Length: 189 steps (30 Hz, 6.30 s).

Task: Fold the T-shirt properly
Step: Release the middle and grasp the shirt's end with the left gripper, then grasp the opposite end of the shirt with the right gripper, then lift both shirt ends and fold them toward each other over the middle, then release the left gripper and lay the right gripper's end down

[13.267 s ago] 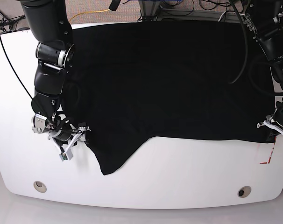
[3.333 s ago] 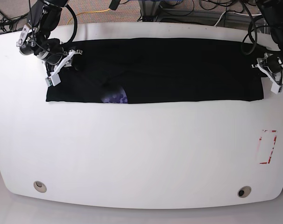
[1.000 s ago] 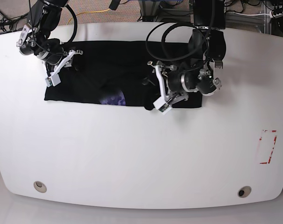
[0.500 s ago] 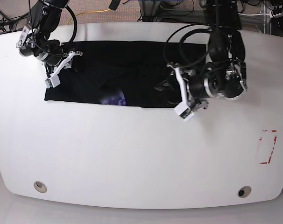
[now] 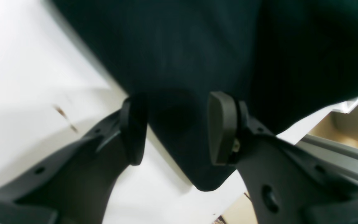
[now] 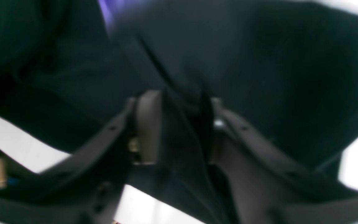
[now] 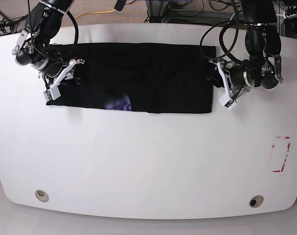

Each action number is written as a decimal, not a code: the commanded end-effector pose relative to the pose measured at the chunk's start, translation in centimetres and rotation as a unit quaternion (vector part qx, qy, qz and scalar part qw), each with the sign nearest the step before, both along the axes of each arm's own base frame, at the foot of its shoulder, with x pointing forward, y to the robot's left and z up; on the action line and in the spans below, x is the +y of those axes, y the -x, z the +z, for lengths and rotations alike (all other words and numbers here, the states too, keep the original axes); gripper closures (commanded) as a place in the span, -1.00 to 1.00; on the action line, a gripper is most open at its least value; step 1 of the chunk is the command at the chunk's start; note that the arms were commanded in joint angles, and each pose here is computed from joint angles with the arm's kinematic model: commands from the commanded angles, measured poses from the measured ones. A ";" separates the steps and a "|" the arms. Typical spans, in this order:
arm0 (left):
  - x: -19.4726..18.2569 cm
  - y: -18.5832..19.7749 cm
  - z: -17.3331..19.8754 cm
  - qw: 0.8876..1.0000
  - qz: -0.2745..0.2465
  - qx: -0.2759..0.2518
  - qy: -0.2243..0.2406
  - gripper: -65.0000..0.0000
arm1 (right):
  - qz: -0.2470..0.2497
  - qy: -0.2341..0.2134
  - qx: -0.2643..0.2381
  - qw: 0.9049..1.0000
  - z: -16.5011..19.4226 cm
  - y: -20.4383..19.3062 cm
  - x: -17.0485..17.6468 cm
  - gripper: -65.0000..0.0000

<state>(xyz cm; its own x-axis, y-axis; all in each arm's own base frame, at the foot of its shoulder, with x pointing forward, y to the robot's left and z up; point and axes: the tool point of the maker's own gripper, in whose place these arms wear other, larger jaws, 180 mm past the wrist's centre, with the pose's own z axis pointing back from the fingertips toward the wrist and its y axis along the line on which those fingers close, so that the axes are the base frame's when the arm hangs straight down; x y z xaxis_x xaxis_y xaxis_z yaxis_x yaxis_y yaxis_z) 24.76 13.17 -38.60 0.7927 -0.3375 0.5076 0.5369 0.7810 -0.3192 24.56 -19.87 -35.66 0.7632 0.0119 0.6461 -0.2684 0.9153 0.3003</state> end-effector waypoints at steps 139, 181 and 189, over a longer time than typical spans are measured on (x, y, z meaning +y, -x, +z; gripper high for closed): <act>-5.5 0.2 -4.2 0.997 -0.069 0.004 -0.024 0.63 | 0.078 -0.118 -0.110 0.984 7.0 -1.9 6.9 1.00; -3.4 -5.6 -3.4 0.997 -0.052 -0.027 -0.059 0.63 | 0.266 -0.265 -0.131 0.918 9.1 -5.1 27.6 1.00; -3.6 -6.1 -2.2 0.997 -0.048 -0.045 -0.045 0.62 | 0.274 -0.269 -0.111 0.917 7.8 -5.5 28.2 0.09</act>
<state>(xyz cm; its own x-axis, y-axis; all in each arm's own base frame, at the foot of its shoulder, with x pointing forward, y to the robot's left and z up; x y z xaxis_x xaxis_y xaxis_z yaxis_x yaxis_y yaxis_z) 30.98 8.51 -40.87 0.6998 -0.4300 0.5705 0.6385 0.7346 -0.2296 29.20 8.20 -29.79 0.6258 0.0397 0.7790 -0.7297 0.3826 0.5667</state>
